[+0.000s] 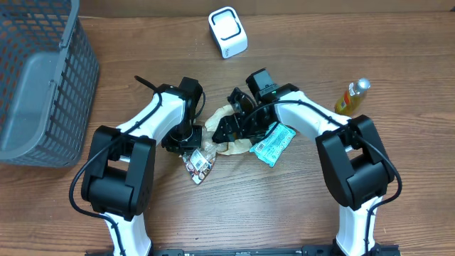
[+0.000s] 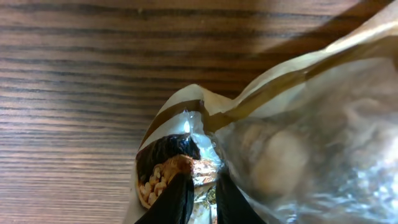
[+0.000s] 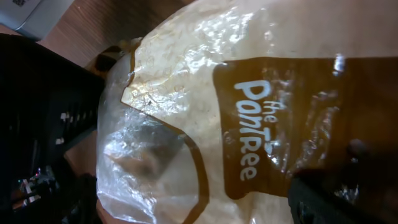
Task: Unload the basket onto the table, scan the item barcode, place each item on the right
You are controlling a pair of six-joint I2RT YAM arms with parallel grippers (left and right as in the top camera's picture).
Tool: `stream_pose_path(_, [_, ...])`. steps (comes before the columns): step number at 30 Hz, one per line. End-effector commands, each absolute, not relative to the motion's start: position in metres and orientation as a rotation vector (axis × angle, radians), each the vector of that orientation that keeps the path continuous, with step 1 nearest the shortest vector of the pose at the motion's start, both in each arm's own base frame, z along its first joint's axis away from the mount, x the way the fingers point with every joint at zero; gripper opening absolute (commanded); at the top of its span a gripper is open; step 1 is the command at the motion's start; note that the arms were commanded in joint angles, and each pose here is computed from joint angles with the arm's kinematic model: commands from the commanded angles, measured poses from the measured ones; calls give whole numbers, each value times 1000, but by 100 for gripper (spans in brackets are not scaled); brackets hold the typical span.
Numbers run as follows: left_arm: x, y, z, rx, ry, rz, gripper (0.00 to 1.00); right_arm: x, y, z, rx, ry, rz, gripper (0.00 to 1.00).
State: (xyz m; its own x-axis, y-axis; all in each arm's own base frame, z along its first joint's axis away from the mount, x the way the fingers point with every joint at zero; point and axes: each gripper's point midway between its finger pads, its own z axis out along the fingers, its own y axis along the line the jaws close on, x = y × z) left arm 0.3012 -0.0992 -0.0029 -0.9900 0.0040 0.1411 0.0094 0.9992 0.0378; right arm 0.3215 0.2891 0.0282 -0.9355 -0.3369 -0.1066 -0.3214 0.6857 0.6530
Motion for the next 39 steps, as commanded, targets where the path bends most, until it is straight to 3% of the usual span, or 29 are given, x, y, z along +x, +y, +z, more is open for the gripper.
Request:
stream_pose_path(1, [297,-102,-21,-43,-2986,-44,15,302,300,15,424,-2818,-1057,94])
stream_pose_path(13, [300,-103,-22,-66,-3001,-40,15,301,331,29,303,-2764,-1183,81])
stream_pose_path(16, [300,-103,-22,-67,-3001,-39,16,302,338,36,328,-2731,-1258,73])
stream_pose_path(21, [300,-103,-22,-67,-3000,-36,18,302,340,38,337,-2722,-1277,52])
stream_pose_path(25, [301,-103,-21,-71,-3001,-34,17,302,340,37,347,-2731,-1272,44])
stream_pose_path(30, [305,-105,-17,-77,-3018,-25,17,304,338,35,352,-2750,-1252,43])
stream_pose_path(34, [310,-106,-17,-84,-3037,-16,17,300,341,35,366,-2744,-1250,59])
stream_pose_path(39, [314,-109,-17,-84,-3057,4,15,289,351,35,410,-2729,-1239,60])
